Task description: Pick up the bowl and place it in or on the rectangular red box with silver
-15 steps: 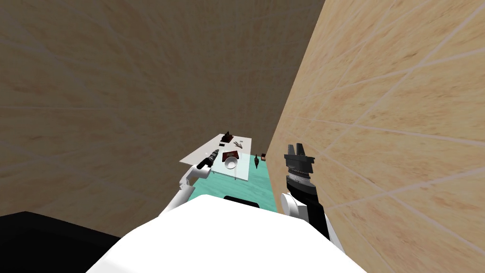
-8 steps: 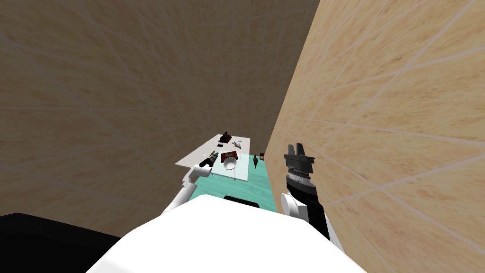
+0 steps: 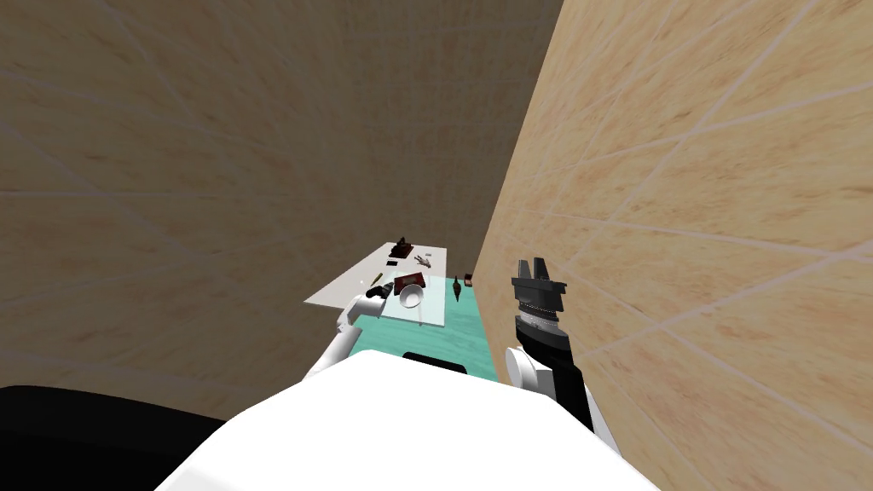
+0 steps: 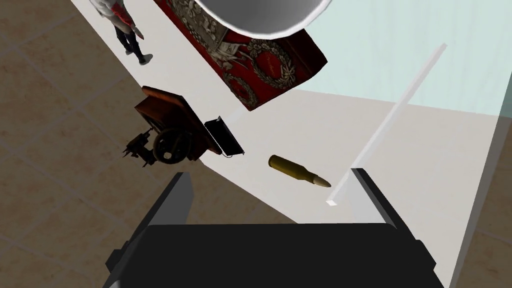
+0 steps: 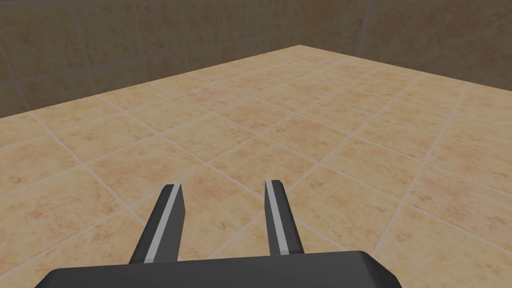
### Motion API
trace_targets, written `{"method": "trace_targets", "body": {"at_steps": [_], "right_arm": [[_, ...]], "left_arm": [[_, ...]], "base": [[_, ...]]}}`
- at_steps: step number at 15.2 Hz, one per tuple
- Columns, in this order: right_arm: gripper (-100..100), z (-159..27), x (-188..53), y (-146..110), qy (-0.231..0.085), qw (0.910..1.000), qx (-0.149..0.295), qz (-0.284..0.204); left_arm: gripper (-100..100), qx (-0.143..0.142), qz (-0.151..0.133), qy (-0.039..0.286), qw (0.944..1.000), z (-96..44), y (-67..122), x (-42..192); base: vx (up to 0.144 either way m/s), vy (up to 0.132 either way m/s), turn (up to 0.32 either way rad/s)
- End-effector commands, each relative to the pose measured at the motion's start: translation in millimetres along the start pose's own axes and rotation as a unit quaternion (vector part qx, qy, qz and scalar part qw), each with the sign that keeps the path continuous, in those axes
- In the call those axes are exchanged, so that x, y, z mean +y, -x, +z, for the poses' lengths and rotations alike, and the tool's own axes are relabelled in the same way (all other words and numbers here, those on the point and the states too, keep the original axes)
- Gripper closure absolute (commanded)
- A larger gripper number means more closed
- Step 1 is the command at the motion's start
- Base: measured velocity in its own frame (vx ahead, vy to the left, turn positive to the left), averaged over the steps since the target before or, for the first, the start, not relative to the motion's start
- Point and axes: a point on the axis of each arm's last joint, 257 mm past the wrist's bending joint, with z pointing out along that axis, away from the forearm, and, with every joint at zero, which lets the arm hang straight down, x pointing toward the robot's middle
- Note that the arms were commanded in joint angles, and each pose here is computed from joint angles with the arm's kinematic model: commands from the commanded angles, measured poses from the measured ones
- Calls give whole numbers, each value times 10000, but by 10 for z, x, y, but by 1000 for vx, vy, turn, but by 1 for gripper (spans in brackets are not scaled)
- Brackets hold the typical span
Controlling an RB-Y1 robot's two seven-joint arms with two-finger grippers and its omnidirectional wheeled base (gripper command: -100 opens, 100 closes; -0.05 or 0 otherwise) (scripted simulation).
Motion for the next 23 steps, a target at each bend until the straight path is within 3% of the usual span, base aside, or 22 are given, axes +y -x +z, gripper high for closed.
{"method": "trace_targets", "body": {"at_steps": [1, 10, 12, 13, 15, 16, 18, 19, 23], "right_arm": [[0, 0, 0, 0, 0, 10000, 0, 0], [0, 0, 0, 0, 0, 10000, 0, 0], [0, 0, 0, 0, 0, 10000, 0, 0], [0, 0, 0, 0, 0, 10000, 0, 0], [0, 0, 0, 0, 0, 10000, 0, 0], [0, 0, 0, 0, 0, 10000, 0, 0], [0, 0, 0, 0, 0, 10000, 0, 0], [0, 0, 0, 0, 0, 10000, 0, 0], [0, 0, 0, 0, 0, 10000, 0, 0]], "left_arm": [[-100, 143, -43, 331, 9993, 53, -118, 173], [-100, 647, -203, 1171, 9908, 85, -613, 556], [-100, 911, -300, 1426, 9851, 59, -904, 648], [-100, 911, -300, 1426, 9851, 59, -904, 648], [-100, 1168, -408, 1582, 9796, 15, -1203, 681], [-100, 1168, -408, 1582, 9796, 15, -1203, 681], [-100, 1335, -487, 1640, 9762, -22, -1405, 673], [-100, 1251, -449, 1609, 9780, 18, -1293, 680], [-100, 1266, -465, 1615, 9776, 105, -1387, 784]], "base": [[14, 20, -85], [9, 17, -77], [8, 16, -66], [9, 15, -63], [5, 12, -51], [4, 9, -29], [3, 7, -20], [2, 3, -11], [24, 11, -8]]}}
